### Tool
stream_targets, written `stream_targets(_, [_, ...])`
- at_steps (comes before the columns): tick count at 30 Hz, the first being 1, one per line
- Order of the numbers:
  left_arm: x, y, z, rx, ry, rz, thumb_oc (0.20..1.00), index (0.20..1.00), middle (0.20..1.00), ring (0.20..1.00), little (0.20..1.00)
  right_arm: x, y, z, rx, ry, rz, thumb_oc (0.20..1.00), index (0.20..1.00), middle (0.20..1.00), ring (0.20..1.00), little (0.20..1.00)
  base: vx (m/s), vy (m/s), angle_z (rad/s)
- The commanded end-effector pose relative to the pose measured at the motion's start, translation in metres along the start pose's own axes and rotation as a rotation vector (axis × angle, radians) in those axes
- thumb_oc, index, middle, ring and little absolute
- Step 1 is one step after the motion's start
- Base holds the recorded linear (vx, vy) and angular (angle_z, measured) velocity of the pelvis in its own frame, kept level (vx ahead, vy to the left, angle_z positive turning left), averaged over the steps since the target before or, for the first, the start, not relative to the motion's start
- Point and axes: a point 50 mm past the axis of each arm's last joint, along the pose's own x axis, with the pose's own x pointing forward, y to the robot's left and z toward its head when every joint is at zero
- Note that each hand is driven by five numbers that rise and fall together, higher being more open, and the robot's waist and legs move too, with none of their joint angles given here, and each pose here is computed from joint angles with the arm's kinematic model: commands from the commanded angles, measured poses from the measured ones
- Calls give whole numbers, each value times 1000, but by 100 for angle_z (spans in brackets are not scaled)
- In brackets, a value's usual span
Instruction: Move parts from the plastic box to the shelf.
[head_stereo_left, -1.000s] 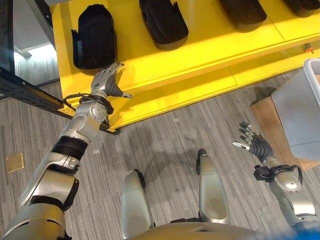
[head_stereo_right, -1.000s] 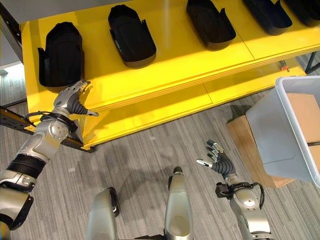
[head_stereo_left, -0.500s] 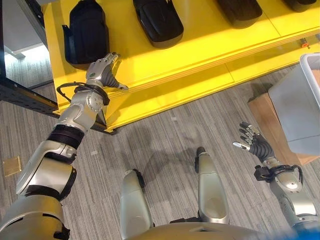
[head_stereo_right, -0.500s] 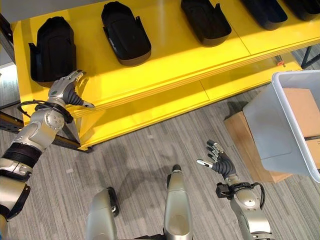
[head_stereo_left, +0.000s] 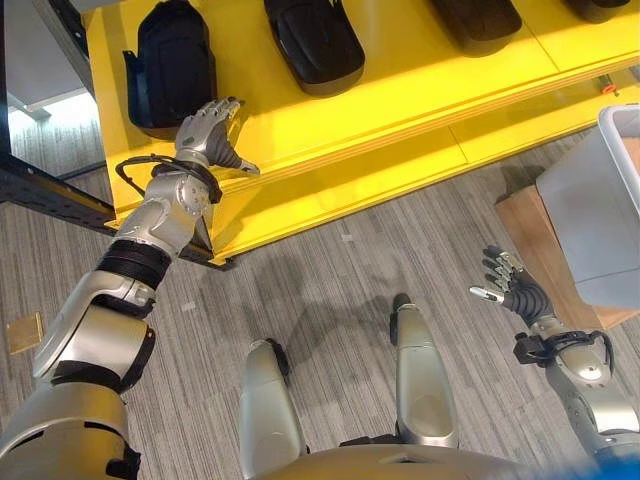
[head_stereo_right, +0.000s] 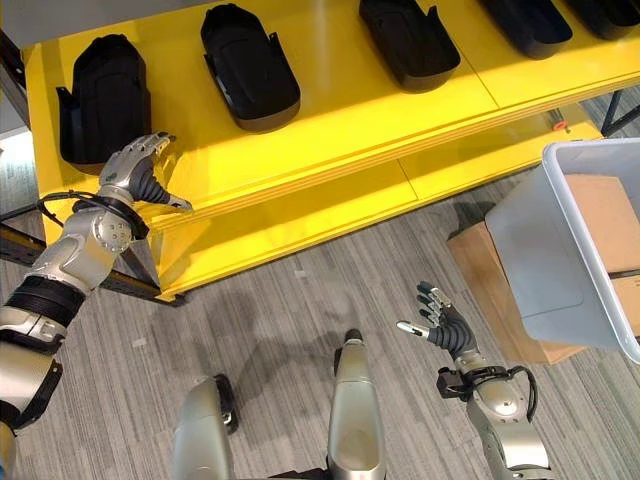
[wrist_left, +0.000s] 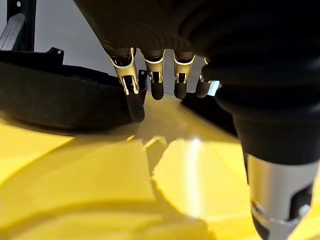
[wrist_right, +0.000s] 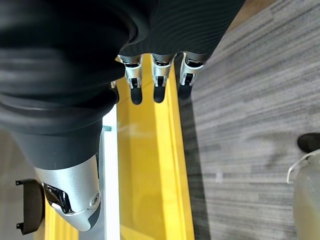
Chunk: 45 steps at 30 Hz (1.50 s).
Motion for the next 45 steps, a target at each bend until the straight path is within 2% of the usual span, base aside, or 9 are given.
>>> stream_targets(1, [1,29,2,-11,-51,116,1000,1000,1000,1000,1000,-8,-12,12,-7,-79,-31,1000,1000,1000,1000,1000,0,0,0])
stream_targets(10, [-42,24,10,-221,-182,141,1000,1000,1000,1000,1000,-7,-12,10,-4,-77,-42,1000,1000,1000,1000,1000,-18,2,0])
stream_targets(19, [-54,23,-3,-798,-131,248,1000,1000,1000,1000,1000,-4,-5,7,14,-68,-9,1000,1000,1000,1000,1000,-5,0,5])
stream_targets(20, [-52,18,-7,-939,-93,267,1000,1000,1000,1000,1000,-3,-1,5,21,-62,6,1000,1000,1000,1000,1000,78,-5,0])
stream_targets(24, [-43,17,-14,-1078,-46,289,1000,1000,1000,1000,1000,-2,2,3,18,-47,25,1000,1000,1000,1000,1000,21,-1,-1])
stream_targets(38, [-8,47,-10,-1282,-47,361,1000,1000,1000,1000,1000,2,7,5,24,-51,36,1000,1000,1000,1000,1000,5,2,0])
stream_targets(43, [-3,58,-15,-1278,-33,381,1000,1000,1000,1000,1000,4,5,5,26,-49,28,1000,1000,1000,1000,1000,27,9,-6])
stream_targets(44, [1,80,-25,-1266,-33,426,1000,1000,1000,1000,1000,5,5,5,36,-49,25,1000,1000,1000,1000,1000,38,20,0])
stream_targets(45, [1,80,-25,-1266,-34,426,1000,1000,1000,1000,1000,5,5,5,37,-50,24,1000,1000,1000,1000,1000,48,21,-2])
